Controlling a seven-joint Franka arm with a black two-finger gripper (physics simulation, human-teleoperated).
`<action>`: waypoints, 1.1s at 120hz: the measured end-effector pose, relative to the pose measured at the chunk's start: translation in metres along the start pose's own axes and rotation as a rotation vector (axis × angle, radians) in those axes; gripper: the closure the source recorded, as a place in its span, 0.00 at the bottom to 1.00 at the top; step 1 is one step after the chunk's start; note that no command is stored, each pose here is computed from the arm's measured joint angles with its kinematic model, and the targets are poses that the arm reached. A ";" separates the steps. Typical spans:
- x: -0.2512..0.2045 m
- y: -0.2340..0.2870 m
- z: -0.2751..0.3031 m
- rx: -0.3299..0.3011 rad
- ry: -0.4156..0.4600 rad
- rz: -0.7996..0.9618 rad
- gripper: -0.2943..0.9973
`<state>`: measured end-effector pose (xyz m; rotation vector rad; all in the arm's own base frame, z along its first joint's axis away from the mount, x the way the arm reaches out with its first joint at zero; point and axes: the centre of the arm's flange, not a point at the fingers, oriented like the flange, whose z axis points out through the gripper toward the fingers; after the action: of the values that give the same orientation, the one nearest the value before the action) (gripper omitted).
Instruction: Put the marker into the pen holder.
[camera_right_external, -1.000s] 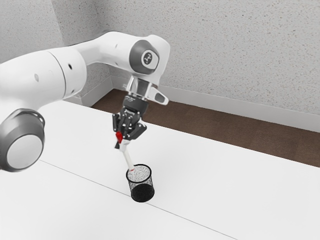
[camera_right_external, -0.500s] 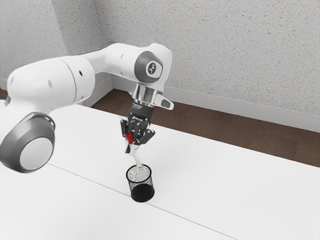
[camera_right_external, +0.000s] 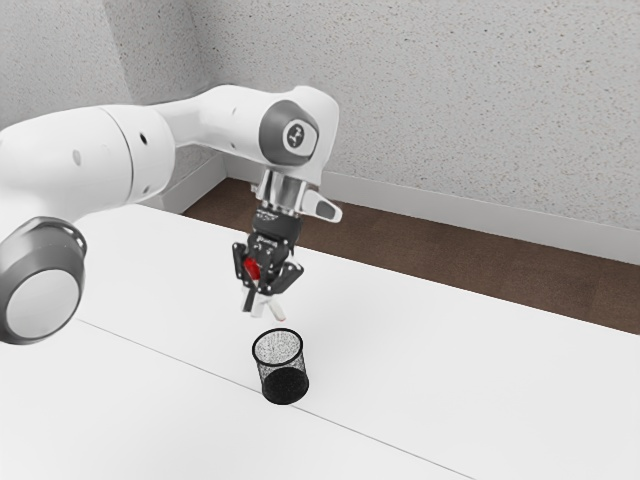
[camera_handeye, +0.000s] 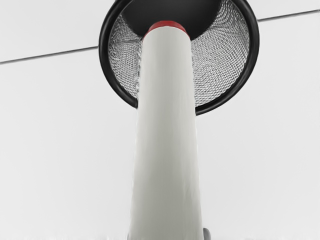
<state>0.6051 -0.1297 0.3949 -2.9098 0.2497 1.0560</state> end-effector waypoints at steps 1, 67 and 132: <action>0.000 0.000 0.000 0.000 0.000 0.000 0.79; -0.006 0.013 0.027 0.007 -0.102 -0.005 0.79; 0.032 0.013 0.053 -0.002 -0.092 -0.016 0.79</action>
<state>0.5941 -0.1425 0.3340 -2.8509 0.2220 1.1841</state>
